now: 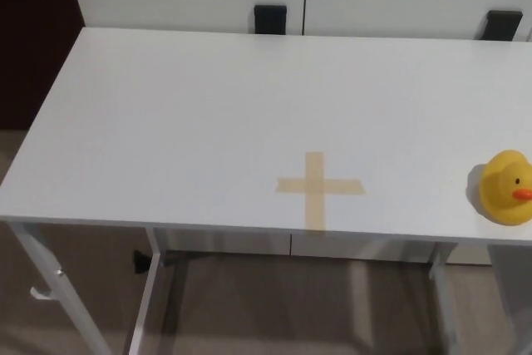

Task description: The robot uses its right hand to push the yellow duck toy to the center of the white desk.

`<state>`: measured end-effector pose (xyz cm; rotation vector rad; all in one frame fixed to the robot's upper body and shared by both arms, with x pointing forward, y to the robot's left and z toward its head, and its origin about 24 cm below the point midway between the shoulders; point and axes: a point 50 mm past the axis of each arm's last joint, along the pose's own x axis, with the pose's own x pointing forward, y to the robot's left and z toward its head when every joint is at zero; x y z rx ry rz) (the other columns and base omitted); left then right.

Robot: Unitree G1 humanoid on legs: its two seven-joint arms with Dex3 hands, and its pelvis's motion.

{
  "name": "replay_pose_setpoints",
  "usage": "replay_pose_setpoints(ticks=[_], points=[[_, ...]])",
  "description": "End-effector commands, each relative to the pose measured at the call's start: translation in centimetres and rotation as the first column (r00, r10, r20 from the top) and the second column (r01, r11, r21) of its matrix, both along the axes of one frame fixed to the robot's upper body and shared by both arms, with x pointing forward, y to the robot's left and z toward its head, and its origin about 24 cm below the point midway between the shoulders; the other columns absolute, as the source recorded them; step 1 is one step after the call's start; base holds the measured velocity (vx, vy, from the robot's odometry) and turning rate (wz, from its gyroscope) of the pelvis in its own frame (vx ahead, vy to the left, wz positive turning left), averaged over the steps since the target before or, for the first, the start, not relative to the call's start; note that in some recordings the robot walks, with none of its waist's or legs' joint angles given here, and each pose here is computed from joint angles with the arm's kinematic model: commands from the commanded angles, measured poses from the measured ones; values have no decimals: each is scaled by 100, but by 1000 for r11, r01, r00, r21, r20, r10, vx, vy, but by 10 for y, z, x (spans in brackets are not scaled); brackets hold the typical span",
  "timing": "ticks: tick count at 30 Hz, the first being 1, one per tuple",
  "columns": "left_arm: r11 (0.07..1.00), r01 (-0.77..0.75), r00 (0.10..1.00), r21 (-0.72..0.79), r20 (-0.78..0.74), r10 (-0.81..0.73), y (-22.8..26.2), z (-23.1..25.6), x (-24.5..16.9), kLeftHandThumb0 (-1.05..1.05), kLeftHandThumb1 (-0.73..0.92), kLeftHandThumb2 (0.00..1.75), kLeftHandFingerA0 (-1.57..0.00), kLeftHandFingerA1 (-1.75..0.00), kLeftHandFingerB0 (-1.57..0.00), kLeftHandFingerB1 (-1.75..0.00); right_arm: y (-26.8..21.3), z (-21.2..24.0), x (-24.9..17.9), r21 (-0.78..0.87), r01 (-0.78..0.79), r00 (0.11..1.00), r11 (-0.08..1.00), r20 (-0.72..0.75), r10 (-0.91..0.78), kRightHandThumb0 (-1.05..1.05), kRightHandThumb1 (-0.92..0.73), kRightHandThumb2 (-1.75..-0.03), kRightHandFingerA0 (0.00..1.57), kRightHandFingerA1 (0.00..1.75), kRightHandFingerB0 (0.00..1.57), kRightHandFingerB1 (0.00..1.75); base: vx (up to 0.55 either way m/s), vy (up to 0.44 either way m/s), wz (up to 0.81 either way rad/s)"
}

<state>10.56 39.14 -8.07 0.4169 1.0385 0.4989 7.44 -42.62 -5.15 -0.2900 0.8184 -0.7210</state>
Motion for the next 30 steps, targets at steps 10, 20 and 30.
replay_pose_setpoints(ticks=[10, 20, 30], points=[[999, -47, 999, -14, 5, 47, 5, 1, -7, 60, -21, 175, -112, -113, -112, -106, -35, 108, 89, -403, 28, 901, 915, 407, 152, -36, -53, -108, 0, 50, 0, 49, -1, 1, -1], [999, -49, 999, -12, -1, 49, 5, 0, -9, 55, -18, 175, -111, -113, -112, -108, 5, 186, 168, -528, -64, 632, 847, 635, 443, -81, -84, -66, 18, 60, 19, 48, 6, -1, 1], [998, -58, 998, -22, 1, 59, 4, 0, -6, 65, -14, 175, -109, -113, -108, -106, 69, 172, 206, -491, -281, 586, 825, 593, 552, -34, -61, -116, 0, 51, 0, 50, 0, 0, 0]])
